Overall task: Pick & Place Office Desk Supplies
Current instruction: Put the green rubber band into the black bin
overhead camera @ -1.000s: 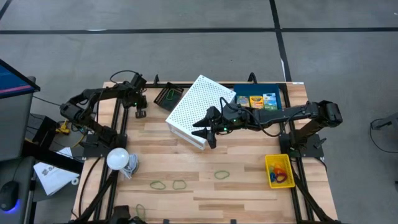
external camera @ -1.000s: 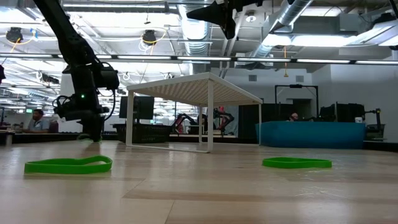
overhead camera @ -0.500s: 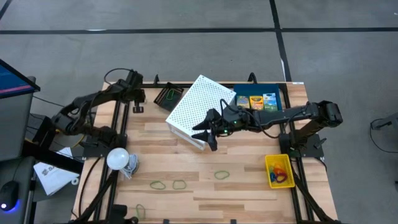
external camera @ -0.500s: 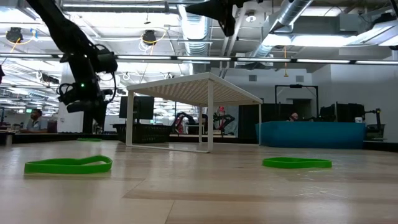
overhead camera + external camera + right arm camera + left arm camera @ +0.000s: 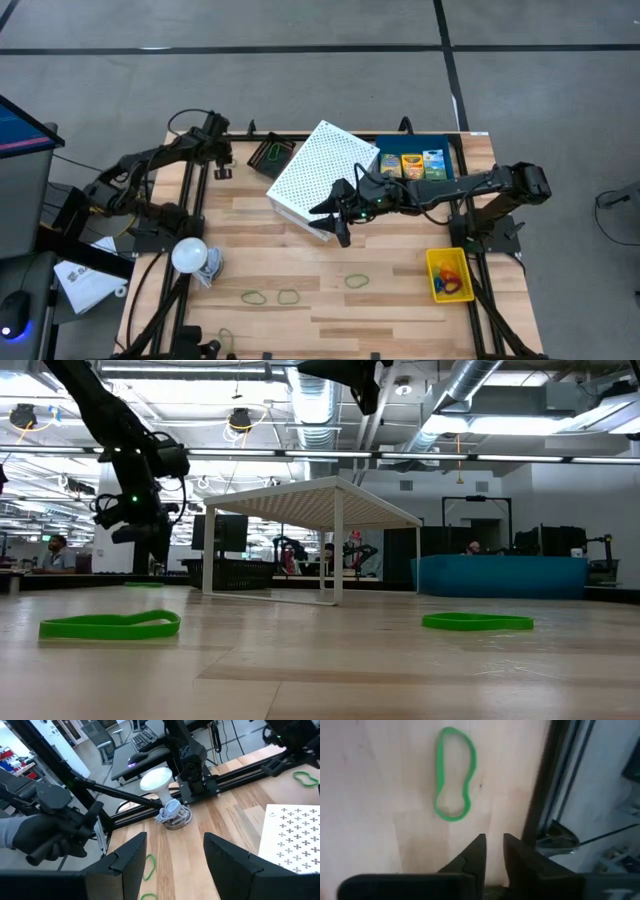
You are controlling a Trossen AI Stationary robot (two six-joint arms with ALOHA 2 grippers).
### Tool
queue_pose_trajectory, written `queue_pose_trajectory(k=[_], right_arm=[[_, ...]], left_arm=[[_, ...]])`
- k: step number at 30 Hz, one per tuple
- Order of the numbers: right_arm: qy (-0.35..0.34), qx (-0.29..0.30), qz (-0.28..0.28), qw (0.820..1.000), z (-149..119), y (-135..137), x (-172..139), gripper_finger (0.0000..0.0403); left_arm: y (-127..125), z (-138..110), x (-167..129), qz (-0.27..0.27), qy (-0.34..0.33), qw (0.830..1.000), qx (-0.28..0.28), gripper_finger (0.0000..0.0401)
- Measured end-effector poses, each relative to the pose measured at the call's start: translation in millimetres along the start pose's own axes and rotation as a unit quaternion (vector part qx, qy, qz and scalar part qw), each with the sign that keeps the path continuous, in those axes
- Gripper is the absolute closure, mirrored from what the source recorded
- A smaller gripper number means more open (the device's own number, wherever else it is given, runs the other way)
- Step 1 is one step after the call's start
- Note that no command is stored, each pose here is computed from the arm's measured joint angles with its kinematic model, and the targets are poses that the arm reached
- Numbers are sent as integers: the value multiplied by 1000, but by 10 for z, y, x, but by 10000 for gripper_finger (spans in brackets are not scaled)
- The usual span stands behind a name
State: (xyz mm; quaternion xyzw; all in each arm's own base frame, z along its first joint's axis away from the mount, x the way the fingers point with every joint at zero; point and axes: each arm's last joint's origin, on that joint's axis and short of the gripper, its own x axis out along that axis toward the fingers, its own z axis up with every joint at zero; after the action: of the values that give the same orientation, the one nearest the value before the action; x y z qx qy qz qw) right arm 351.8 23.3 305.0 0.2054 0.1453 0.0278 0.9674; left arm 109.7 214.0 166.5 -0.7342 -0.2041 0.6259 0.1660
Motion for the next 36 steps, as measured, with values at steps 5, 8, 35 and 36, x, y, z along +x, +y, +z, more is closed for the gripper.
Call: queue_pose_trajectory(k=[5, 8, 35, 36], right_arm=[[-2, 2, -5, 1000, 16, -37, -2, 210], [-3, 6, -9, 1000, 26, -65, -4, 210], [40, 60, -2, 997, 23, -237, -24, 210], [39, 60, -2, 997, 29, -243, -25, 210]], left_arm=[[59, -16, 151, 48, 21, 999, 2, 298], [59, -38, 248, 53, 32, 998, 4, 271], [36, 36, 167, 76, 39, 984, -158, 239], [40, 55, 131, 78, 34, 984, -159, 238]])
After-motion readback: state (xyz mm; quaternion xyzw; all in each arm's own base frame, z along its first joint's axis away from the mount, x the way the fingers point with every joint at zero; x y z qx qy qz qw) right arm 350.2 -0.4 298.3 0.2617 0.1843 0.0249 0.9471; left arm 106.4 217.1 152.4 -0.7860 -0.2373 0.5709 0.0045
